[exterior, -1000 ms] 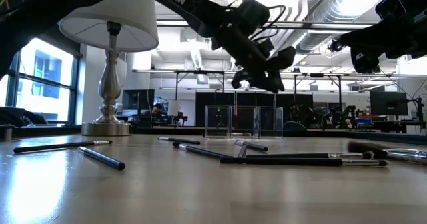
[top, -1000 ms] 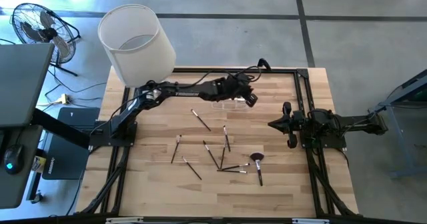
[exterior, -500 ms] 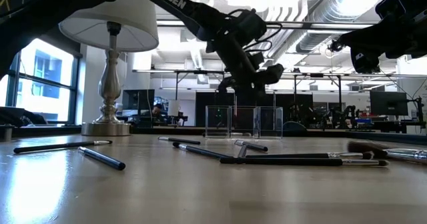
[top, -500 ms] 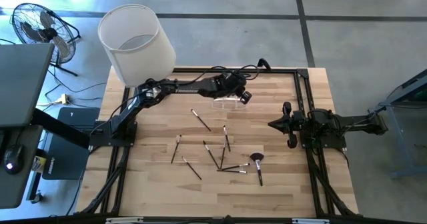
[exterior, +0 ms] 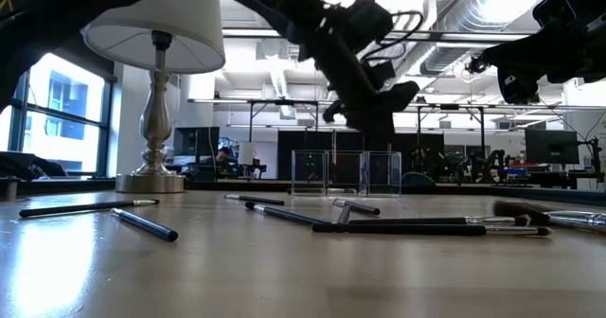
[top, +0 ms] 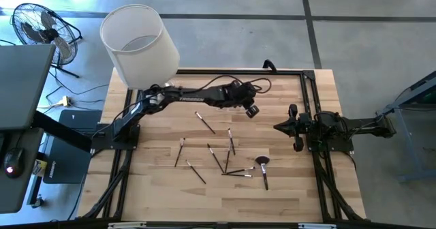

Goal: Put items in baskets/containers
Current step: Put the foundation brush into the transparent organizer

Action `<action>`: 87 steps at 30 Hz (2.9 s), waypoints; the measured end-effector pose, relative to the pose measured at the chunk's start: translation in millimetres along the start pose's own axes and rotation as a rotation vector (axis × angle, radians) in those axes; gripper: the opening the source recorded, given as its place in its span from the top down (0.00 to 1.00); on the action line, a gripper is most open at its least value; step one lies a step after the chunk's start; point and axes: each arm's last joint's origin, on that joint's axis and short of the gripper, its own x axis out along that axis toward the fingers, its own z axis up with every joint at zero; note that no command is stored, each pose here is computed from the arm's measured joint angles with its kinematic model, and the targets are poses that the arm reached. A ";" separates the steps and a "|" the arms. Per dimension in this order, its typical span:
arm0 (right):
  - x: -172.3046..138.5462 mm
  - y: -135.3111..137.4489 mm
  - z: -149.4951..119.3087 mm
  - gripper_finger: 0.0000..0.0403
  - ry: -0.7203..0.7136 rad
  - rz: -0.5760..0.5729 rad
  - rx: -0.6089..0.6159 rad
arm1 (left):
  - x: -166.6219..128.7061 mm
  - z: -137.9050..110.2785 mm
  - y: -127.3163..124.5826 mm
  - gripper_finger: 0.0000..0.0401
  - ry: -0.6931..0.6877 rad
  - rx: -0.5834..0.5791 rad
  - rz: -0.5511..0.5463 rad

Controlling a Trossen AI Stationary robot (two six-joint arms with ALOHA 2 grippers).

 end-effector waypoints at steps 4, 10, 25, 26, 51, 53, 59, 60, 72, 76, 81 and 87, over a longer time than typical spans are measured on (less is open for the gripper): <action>0.0 0.0 0.1 1.00 0.000 0.000 0.000 | -12.8 13.4 2.1 0.80 0.029 0.087 0.049; 0.0 0.0 0.1 1.00 0.000 0.000 0.000 | -30.6 34.1 18.7 0.80 0.091 0.013 0.095; 0.0 0.0 0.1 1.00 0.000 0.000 0.000 | -28.4 29.8 54.2 0.80 0.278 -0.047 0.029; 0.0 0.0 0.0 1.00 0.000 0.000 0.000 | -28.5 29.7 53.7 0.80 0.278 -0.046 0.027; 0.0 0.0 0.2 1.00 -0.001 0.000 0.000 | -116.5 18.5 -82.5 0.99 0.093 0.104 -0.099; 0.0 0.0 0.2 1.00 -0.001 0.000 0.000 | -125.2 8.6 -98.4 0.99 0.089 0.095 -0.106; 0.0 0.0 0.2 1.00 -0.001 0.000 0.000 | -143.9 -41.1 -138.5 1.00 0.151 0.008 -0.050; 0.0 0.0 0.1 1.00 -0.001 0.000 0.000 | -148.7 -47.6 -144.2 1.00 0.145 -0.021 -0.042; 0.9 0.0 -0.4 1.00 0.003 -0.001 0.000 | -229.1 -132.5 -146.3 1.00 0.018 -0.235 0.101; 1.2 0.1 0.6 1.00 -0.005 0.000 0.000 | -243.2 -163.7 -123.9 1.00 -0.009 -0.272 0.038; 1.5 0.7 5.3 1.00 -0.052 0.006 0.003 | -248.5 -191.1 -97.2 1.00 -0.086 -0.279 -0.206; 4.7 -0.4 19.1 1.00 -0.188 -0.081 0.079 | -245.4 -218.7 -46.3 1.00 -0.183 -0.142 -0.447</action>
